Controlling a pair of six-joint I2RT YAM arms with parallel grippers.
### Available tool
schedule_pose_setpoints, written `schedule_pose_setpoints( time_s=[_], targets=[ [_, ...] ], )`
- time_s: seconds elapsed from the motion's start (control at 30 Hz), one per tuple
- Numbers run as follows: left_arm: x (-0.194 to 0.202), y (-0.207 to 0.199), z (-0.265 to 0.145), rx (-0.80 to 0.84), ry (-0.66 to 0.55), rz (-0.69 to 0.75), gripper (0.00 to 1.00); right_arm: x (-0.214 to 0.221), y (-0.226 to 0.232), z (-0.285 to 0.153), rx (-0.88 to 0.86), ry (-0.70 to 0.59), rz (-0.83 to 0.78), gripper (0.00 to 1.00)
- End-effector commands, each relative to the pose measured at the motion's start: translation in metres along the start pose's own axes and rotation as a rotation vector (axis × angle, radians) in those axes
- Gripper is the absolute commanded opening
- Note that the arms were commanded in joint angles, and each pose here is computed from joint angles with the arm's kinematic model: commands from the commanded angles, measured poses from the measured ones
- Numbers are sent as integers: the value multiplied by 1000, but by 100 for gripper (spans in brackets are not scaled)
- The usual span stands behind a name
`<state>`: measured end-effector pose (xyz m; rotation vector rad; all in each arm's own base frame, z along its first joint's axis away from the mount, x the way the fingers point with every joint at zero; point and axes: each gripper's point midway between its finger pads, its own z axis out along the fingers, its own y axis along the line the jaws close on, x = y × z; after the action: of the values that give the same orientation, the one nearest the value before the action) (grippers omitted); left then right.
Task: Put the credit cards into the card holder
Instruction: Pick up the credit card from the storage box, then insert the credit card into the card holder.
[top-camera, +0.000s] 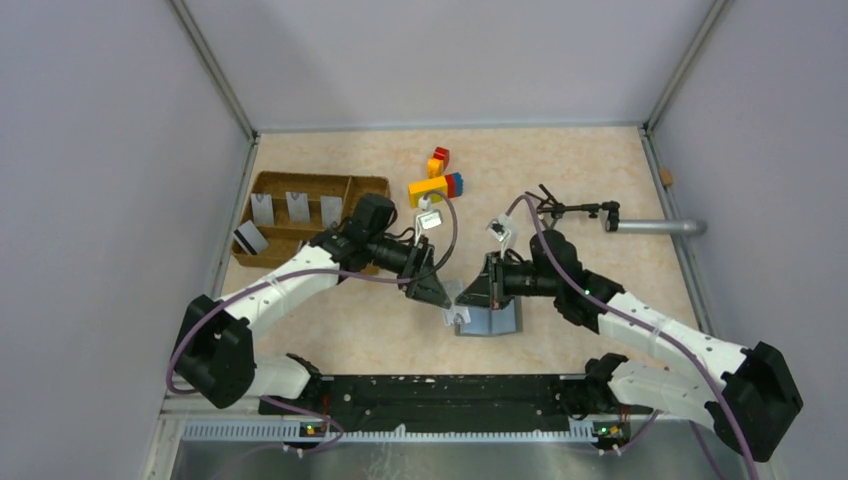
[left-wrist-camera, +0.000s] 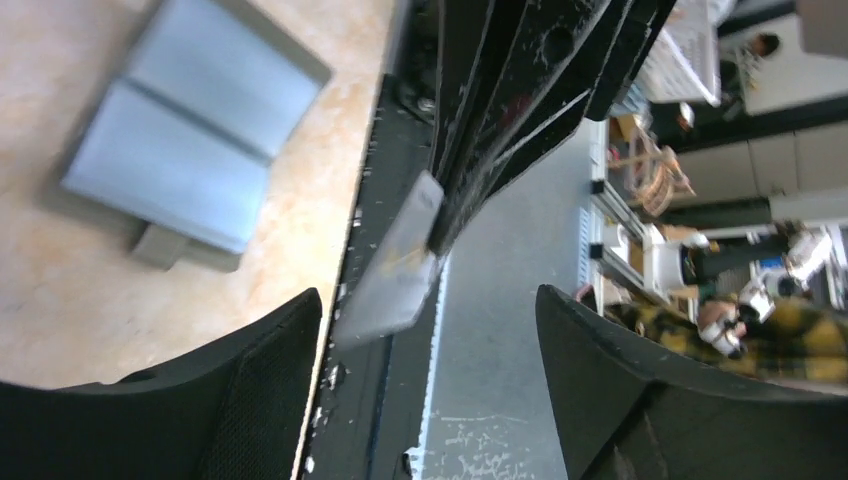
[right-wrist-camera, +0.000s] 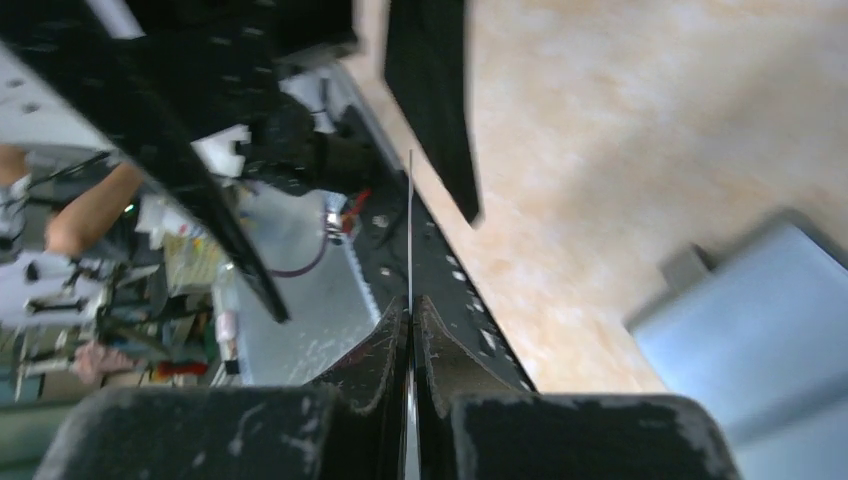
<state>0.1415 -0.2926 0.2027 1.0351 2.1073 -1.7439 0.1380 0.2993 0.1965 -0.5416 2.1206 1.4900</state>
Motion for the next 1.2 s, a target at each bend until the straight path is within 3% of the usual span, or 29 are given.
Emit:
schedule_pose_setpoints(
  time_s=[0.0, 0.17, 0.4, 0.7, 1.17],
  targets=[
    [-20, 47, -1, -270, -103, -45, 81, 10, -73, -23, 329, -57, 160, 0],
    [-20, 82, 6, -435, -228, -216, 81, 21, -112, -48, 460, -112, 269, 0],
    [13, 117, 33, -589, -185, -361, 72, 36, -147, -64, 585, -139, 345, 0],
    [37, 139, 53, -663, -105, -412, 71, 47, -163, -64, 586, -153, 390, 0],
    [56, 165, 55, -746, -52, -448, 53, 56, -168, -50, 470, -174, 444, 0]
  ],
)
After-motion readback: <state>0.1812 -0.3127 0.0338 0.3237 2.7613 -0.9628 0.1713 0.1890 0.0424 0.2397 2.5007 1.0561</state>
